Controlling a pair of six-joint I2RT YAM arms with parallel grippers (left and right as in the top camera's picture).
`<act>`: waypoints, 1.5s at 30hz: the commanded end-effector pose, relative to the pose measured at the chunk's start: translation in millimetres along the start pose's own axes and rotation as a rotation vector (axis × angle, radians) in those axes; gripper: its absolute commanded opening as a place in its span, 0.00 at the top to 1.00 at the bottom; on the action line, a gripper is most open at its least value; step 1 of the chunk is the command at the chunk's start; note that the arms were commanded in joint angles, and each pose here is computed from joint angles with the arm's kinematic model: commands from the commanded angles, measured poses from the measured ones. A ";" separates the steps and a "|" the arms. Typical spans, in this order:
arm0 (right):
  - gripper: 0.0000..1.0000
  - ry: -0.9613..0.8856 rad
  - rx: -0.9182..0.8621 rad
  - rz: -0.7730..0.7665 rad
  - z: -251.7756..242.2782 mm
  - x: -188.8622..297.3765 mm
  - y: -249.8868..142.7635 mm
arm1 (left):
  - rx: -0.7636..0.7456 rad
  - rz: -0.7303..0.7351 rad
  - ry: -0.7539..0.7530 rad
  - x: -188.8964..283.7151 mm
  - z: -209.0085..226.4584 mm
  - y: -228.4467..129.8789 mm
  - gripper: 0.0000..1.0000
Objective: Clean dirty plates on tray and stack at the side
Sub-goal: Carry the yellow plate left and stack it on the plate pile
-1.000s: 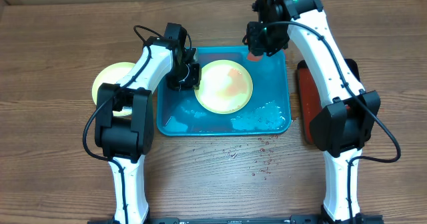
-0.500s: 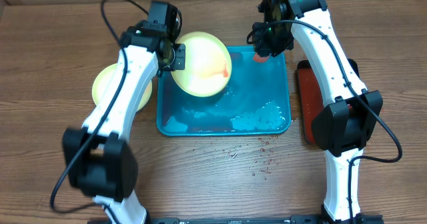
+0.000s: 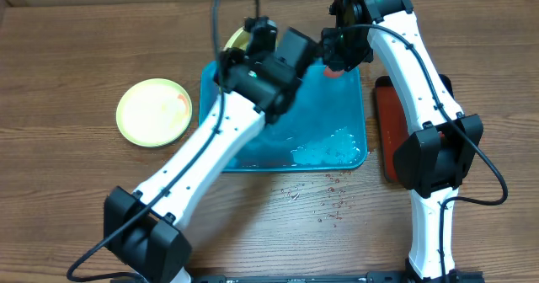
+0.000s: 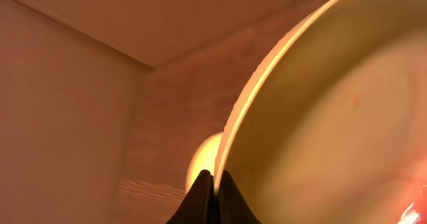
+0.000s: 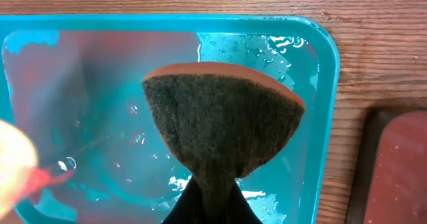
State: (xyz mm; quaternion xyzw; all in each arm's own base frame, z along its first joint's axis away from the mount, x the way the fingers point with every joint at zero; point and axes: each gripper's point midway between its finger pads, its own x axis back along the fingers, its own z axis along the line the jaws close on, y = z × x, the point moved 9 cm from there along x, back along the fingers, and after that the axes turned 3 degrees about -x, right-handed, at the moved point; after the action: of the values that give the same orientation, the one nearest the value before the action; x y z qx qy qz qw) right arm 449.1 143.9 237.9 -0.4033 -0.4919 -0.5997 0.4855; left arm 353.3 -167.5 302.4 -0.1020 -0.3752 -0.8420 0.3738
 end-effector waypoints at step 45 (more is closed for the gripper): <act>0.96 0.000 -0.008 -0.033 -0.3 17.7 -0.1 | 0.317 0.476 -0.621 -81.7 46.5 -56.6 0.96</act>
State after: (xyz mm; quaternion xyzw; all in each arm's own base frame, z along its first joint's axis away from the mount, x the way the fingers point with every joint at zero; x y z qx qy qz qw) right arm 446.6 142.2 237.1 -0.4116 -0.4893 -0.5949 0.4870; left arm 363.7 -86.2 262.5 -0.3196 -0.4765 -0.6816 0.4542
